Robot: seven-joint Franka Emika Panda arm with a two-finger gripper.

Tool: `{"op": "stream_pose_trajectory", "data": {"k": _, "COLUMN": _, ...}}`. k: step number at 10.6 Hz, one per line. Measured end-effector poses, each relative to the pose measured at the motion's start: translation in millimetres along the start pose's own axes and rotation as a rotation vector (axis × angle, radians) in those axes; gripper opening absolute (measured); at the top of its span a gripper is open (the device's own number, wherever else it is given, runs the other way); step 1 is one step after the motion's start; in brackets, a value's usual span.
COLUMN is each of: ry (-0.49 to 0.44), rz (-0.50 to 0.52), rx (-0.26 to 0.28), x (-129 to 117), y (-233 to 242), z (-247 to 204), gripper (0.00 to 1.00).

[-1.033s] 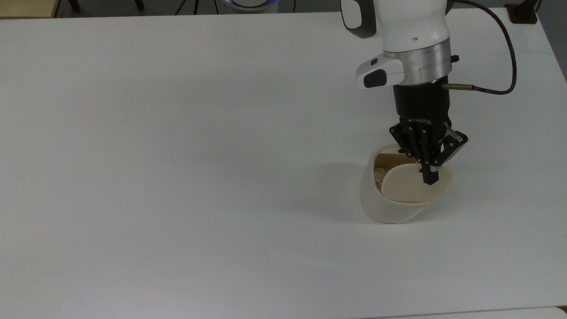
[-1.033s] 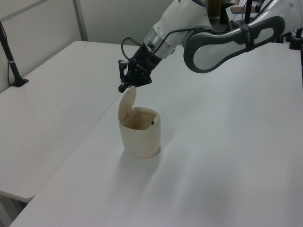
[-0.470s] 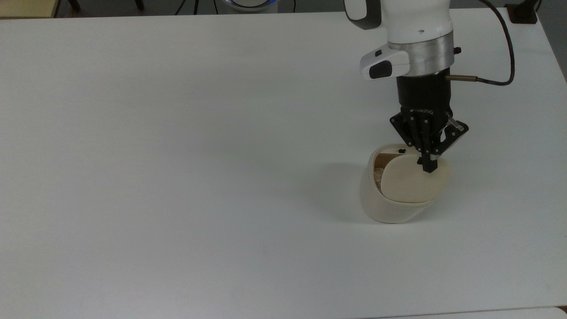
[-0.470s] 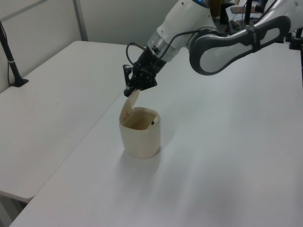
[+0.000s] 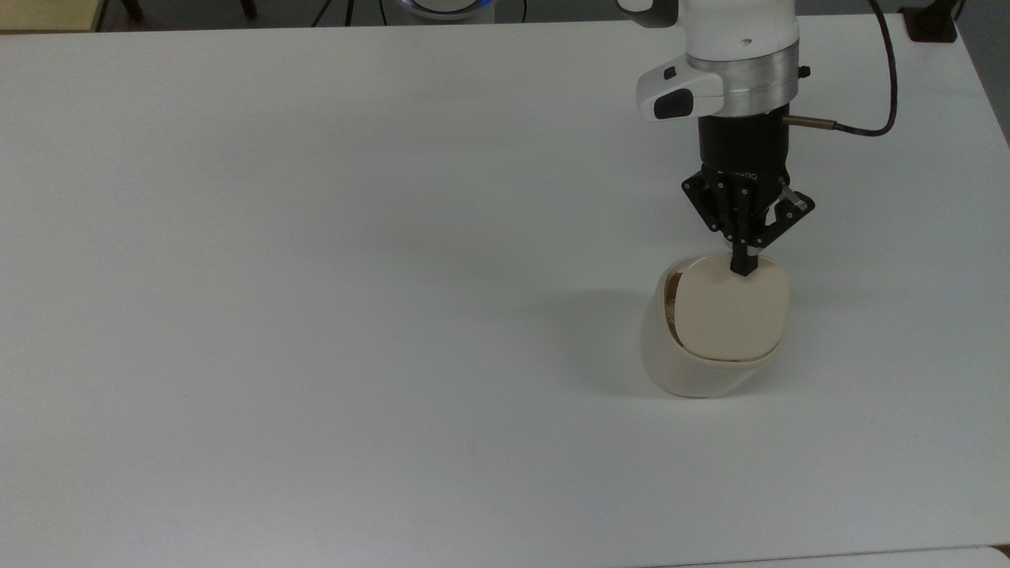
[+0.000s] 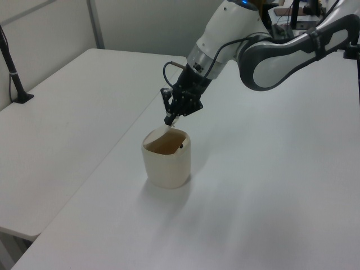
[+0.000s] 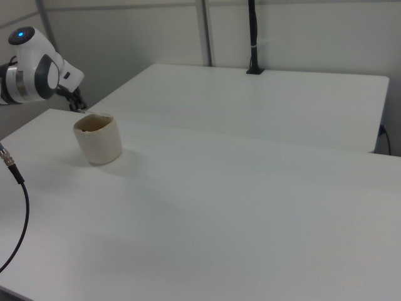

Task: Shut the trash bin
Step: 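Push the raised lid down with the gripper fingertips onto the bin rim, then lift the gripper up and away from the closed bin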

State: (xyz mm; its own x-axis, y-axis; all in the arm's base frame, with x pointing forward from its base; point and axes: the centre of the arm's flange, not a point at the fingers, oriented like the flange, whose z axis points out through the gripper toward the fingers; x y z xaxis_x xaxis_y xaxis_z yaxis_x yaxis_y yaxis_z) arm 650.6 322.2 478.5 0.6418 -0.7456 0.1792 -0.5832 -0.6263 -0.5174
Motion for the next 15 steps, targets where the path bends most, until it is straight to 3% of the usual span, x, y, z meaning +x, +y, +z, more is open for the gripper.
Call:
{"op": "stream_pose_trajectory", "data": {"k": 5, "ry": -0.027, "rz": -0.019, "rx": -0.092, "x": -10.2, "y": 34.0, "z": 33.6, "gripper": 0.01}}
{"op": "stream_pose_trajectory", "data": {"k": 11, "ry": -0.015, "rz": -0.048, "rx": -0.101, "x": -10.8, "y": 34.9, "z": 33.3, "gripper": 0.01}}
{"op": "stream_pose_trajectory", "data": {"k": 13, "ry": -0.011, "rz": -0.034, "rx": -0.140, "x": 4.5, "y": 29.0, "z": 4.0, "gripper": 0.01}}
{"op": "stream_pose_trajectory", "data": {"k": 15, "ry": -0.014, "rz": -0.069, "rx": -0.213, "x": 27.2, "y": 28.2, "z": -51.4, "gripper": 0.01}}
